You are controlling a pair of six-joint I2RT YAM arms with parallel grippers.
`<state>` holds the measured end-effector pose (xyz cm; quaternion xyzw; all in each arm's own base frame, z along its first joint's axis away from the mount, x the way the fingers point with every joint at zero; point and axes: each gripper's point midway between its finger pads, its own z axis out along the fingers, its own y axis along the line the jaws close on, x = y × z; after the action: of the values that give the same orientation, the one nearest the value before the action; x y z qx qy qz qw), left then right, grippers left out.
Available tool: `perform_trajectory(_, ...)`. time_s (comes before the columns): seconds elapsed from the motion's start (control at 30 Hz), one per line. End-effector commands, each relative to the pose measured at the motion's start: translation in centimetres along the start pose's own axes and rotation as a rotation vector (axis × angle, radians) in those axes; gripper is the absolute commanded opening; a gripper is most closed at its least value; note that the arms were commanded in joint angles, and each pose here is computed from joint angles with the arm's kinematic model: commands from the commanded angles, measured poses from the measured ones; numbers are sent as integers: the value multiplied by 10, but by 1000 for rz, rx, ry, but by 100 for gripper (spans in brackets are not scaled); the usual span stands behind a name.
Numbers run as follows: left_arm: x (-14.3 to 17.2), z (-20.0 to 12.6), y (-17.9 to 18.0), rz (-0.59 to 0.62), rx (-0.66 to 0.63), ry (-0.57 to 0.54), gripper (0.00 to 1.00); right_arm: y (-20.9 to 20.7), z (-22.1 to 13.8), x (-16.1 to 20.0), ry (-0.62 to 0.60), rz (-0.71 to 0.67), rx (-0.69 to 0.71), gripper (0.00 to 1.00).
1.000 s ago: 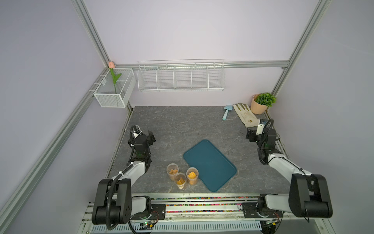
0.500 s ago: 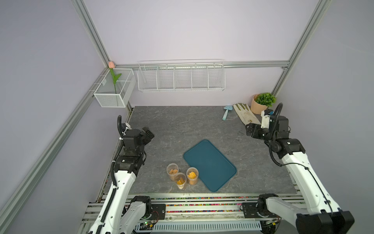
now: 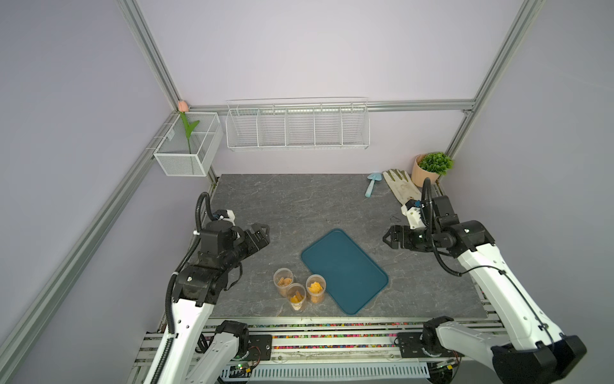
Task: Pour the cookies out of the jar
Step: Move the tray at the center of the board.
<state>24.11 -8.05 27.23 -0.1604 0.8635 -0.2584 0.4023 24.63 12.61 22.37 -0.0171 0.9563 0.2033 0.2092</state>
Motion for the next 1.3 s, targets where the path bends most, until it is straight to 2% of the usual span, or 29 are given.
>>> perform_trajectory(0.0, 44, -8, 12, -28, -4, 165, 99, 12, 22, 38, 143, 65, -52, 88)
perform_trajectory(0.2, 73, -9, 20, -72, -1, 262, 99, 19, 61, 101, 265, 71, -19, 88)
perform_trajectory(0.33, 83, -8, 30, -82, -29, 283, 99, 15, 80, 142, 387, 53, 30, 88)
perform_trajectory(0.43, 85, -4, 29, -102, -19, 298, 99, 8, 90, 164, 456, 67, 60, 88)
perform_trajectory(0.6, 89, 1, 27, -119, -10, 321, 99, 20, 102, 184, 506, 89, 26, 88)
perform_trajectory(0.73, 92, 3, 31, -119, -26, 335, 99, 8, 113, 207, 567, 94, 67, 88)
perform_trajectory(1.07, 92, 7, 34, -111, -50, 348, 99, -7, 150, 180, 503, 64, 144, 89)
perform_trajectory(1.27, 93, 3, 40, -96, -83, 342, 99, -14, 168, 143, 475, 50, 179, 89)
